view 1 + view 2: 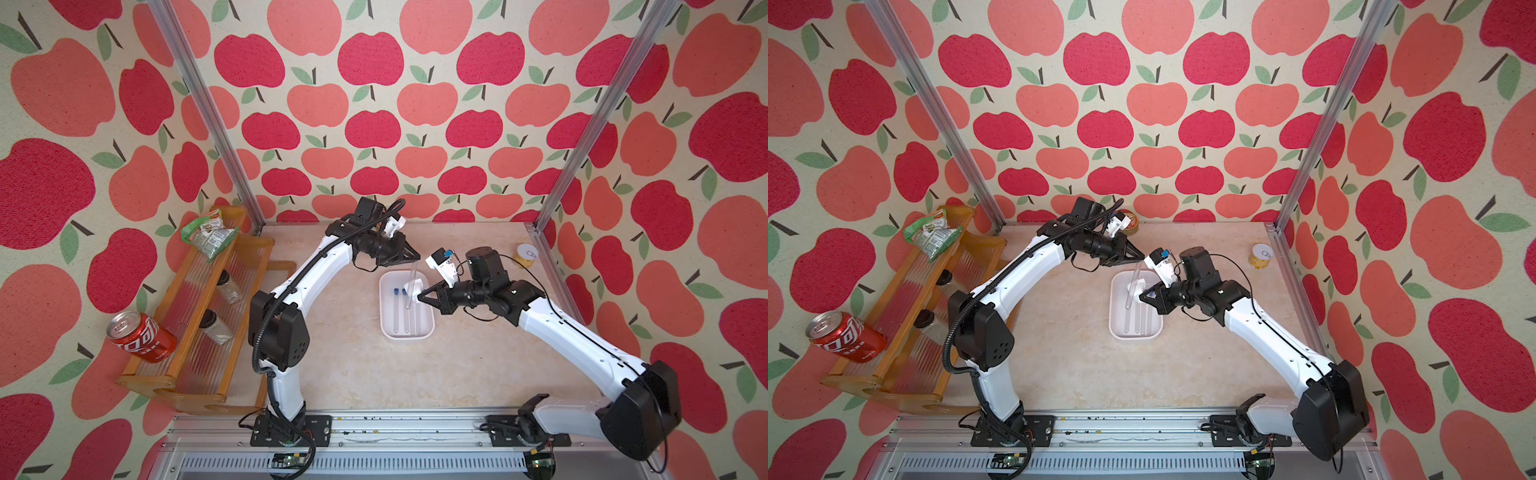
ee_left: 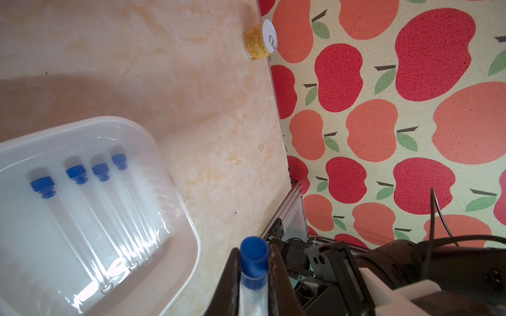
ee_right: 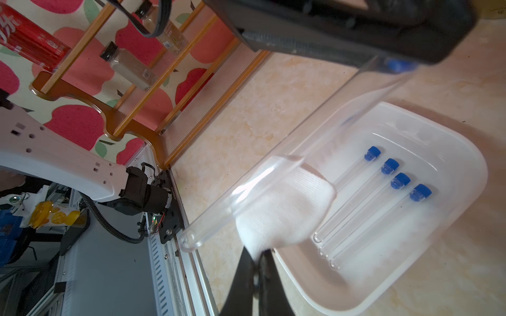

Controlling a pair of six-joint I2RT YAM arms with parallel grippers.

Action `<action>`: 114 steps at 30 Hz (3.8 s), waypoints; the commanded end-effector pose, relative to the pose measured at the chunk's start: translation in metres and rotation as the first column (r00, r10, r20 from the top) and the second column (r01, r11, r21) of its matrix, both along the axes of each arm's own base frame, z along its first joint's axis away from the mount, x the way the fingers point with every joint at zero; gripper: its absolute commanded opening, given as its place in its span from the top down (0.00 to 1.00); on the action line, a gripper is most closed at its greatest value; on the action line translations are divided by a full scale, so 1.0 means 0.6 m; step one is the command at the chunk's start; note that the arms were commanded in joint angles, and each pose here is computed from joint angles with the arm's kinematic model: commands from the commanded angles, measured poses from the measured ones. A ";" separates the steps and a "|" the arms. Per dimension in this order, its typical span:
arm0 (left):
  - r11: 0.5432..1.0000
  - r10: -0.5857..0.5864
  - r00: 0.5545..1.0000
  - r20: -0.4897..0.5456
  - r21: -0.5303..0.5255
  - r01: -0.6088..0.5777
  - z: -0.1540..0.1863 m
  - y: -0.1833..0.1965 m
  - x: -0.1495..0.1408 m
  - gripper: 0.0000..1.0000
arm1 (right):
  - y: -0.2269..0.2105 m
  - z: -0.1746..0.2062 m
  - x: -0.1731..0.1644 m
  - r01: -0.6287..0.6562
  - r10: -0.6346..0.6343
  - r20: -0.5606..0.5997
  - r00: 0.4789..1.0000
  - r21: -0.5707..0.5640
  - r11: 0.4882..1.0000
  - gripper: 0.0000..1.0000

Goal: Wipe the exteriors of test tubes
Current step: Wipe the dirt from the test tube.

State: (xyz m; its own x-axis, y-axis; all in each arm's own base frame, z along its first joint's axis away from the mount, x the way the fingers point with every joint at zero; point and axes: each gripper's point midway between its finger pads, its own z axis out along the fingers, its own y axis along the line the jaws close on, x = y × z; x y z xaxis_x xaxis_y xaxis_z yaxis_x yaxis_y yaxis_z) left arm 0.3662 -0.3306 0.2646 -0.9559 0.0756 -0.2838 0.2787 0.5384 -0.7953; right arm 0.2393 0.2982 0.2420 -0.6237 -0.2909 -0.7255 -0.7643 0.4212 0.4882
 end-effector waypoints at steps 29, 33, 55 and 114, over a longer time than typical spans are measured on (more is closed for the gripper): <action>0.999 -0.026 1.000 0.010 -0.020 0.027 0.013 -0.008 0.001 0.86 | 0.005 0.008 -0.031 -0.013 0.045 -0.155 0.987 0.199 0.980 1.00; 1.000 -0.024 1.000 0.013 -0.019 0.024 0.015 -0.008 0.004 0.86 | 0.014 0.001 -0.051 -0.039 0.074 -0.167 0.983 0.207 0.978 1.00; 0.999 -0.051 0.999 -0.003 -0.002 0.051 0.004 -0.019 -0.014 0.86 | -0.029 0.045 0.078 0.073 -0.062 -0.067 0.996 0.182 0.981 1.00; 0.836 0.071 0.971 0.227 0.518 -0.182 -0.057 0.032 0.023 0.86 | 0.045 -0.066 0.035 0.276 -0.286 -0.106 0.952 -0.100 0.956 1.00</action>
State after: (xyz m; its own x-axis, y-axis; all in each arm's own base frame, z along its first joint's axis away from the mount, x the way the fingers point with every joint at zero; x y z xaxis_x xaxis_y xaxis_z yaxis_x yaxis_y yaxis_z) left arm 0.3828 -0.3129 0.2258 -0.9005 0.1501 -0.4081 0.2924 0.9036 -0.3130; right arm 0.2789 0.3199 0.2055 -0.7541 -0.1288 -0.6440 -0.5390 0.6816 0.4949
